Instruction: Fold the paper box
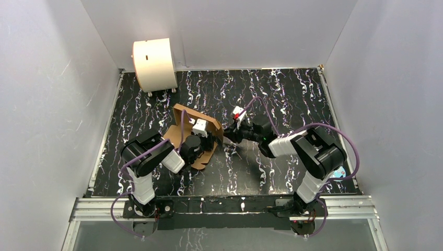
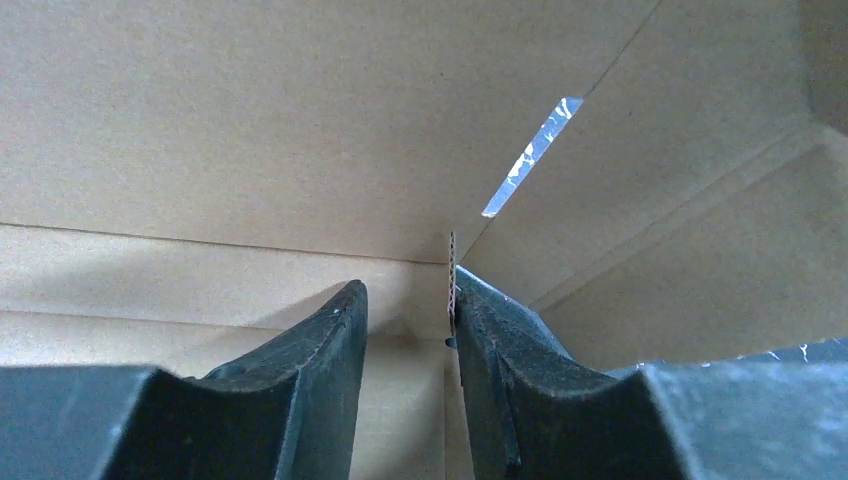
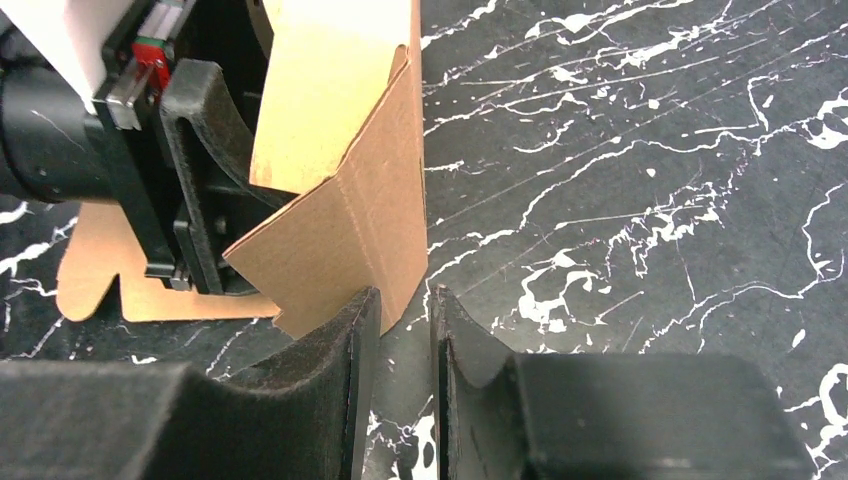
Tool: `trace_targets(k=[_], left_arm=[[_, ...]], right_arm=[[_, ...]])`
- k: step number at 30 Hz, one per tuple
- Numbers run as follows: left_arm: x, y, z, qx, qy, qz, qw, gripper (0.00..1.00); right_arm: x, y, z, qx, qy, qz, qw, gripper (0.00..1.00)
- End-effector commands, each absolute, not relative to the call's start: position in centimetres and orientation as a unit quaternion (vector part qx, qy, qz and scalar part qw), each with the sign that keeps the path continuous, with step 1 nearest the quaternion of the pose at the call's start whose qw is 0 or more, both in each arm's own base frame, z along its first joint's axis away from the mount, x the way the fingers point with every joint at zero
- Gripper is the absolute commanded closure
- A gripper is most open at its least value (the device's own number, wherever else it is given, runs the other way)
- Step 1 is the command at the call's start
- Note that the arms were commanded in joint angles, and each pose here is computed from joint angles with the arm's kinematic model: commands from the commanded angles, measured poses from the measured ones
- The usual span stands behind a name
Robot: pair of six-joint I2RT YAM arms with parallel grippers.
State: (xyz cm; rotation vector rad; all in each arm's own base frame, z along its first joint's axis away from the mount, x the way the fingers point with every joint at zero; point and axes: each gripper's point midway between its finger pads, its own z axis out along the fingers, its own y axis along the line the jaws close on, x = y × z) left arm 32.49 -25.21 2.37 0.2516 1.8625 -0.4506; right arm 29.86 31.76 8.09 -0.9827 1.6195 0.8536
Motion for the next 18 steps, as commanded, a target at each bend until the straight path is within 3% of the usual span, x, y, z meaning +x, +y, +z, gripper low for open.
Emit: trace_targets(k=[1, 12, 18], left_arm=[[32.0, -25.1, 2.0, 0.1, 0.799, -0.205, 0.557, 0.65], [31.6, -25.3, 2.8, 0.103, 0.794, -0.219, 0.558, 0.64], [31.4, -25.5, 3.6, 0.106, 0.788, -0.231, 0.561, 0.62]], right_arm=[[30.2, 33.6, 12.0, -0.397, 0.625, 0.397, 0.542, 0.66], [30.2, 34.9, 12.9, -0.353, 0.623, 0.457, 0.528, 0.61], [30.7, 34.4, 11.3, -0.352, 0.635, 0.433, 0.534, 0.59]])
